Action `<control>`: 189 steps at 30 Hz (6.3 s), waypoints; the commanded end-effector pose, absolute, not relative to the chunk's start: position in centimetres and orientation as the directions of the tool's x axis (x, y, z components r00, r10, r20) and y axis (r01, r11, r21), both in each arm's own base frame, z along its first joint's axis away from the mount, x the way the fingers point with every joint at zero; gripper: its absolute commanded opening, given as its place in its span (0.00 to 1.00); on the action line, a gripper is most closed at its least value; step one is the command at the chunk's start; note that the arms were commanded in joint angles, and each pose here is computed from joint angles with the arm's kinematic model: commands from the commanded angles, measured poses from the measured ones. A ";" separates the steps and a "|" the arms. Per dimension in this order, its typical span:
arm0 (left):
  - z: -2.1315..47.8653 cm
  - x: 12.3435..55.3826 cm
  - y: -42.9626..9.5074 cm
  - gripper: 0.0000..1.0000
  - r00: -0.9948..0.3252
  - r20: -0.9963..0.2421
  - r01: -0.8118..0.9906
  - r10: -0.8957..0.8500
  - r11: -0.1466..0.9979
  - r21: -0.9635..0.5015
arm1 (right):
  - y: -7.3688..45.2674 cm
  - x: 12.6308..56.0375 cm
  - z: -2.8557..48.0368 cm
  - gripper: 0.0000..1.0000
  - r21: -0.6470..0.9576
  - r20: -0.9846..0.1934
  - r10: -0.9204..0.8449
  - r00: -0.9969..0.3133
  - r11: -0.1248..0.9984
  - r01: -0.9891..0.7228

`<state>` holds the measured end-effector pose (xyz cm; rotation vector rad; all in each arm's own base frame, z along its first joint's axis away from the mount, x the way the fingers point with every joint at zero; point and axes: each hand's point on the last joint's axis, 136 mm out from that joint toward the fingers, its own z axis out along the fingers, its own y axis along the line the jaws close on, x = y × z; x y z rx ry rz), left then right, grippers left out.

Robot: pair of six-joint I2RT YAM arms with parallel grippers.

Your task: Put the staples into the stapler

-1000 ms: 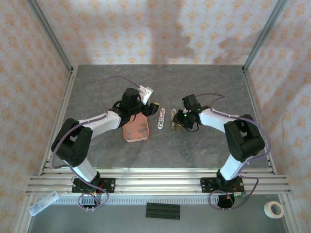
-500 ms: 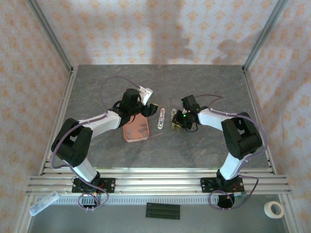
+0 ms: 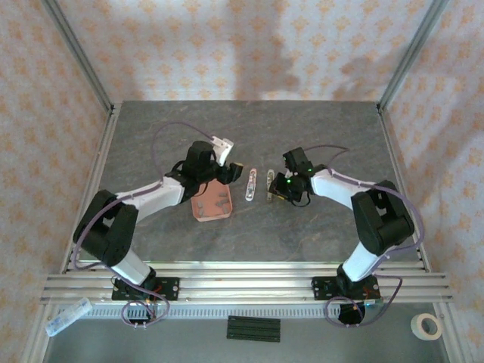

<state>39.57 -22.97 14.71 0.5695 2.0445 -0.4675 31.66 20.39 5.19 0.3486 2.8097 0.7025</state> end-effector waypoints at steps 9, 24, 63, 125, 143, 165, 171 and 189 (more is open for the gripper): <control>18.4 35.4 -18.2 0.67 -0.423 -0.905 0.391 0.042 0.909 -0.141 | 23.2 30.7 14.2 0.30 0.273 -0.400 -0.003 -0.917 0.954 -0.122; 13.7 31.8 -9.6 0.72 -0.580 -0.768 0.034 -0.271 0.934 -0.355 | 32.7 30.4 14.6 0.32 0.008 -0.392 -0.519 -0.759 0.824 -0.567; 10.9 29.8 -2.4 0.72 -0.524 -0.610 -0.290 -0.595 0.798 -0.529 | 38.9 33.3 4.7 0.37 -0.301 -0.009 -0.927 -0.374 0.359 -0.883; 14.3 30.6 -2.0 0.68 -0.525 -0.693 -0.227 -0.495 0.865 -0.447 | 43.6 32.5 8.9 0.18 -0.126 -0.216 -0.927 -0.306 0.337 -0.933; 15.7 31.4 -4.6 0.68 -0.497 -0.738 -0.079 -0.457 0.870 -0.486 | 39.3 31.5 15.5 0.16 -0.133 -0.359 -0.771 -0.526 0.600 -0.789; 13.8 32.1 -10.7 0.67 -0.572 -0.768 0.086 -0.290 0.909 -0.408 | 23.2 23.9 6.3 0.15 -0.089 -0.233 -0.047 -0.971 0.996 -0.027; 14.2 31.5 -13.5 0.67 -0.568 -0.784 0.253 -0.248 0.854 -0.454 | 22.2 22.9 3.7 0.15 -0.107 -0.192 0.022 -0.981 0.993 0.043; 13.5 29.3 -16.2 0.67 -0.594 -0.781 0.411 -0.193 0.762 -0.500 | 22.5 21.9 2.0 0.20 -0.108 -0.088 0.016 -0.996 0.994 0.025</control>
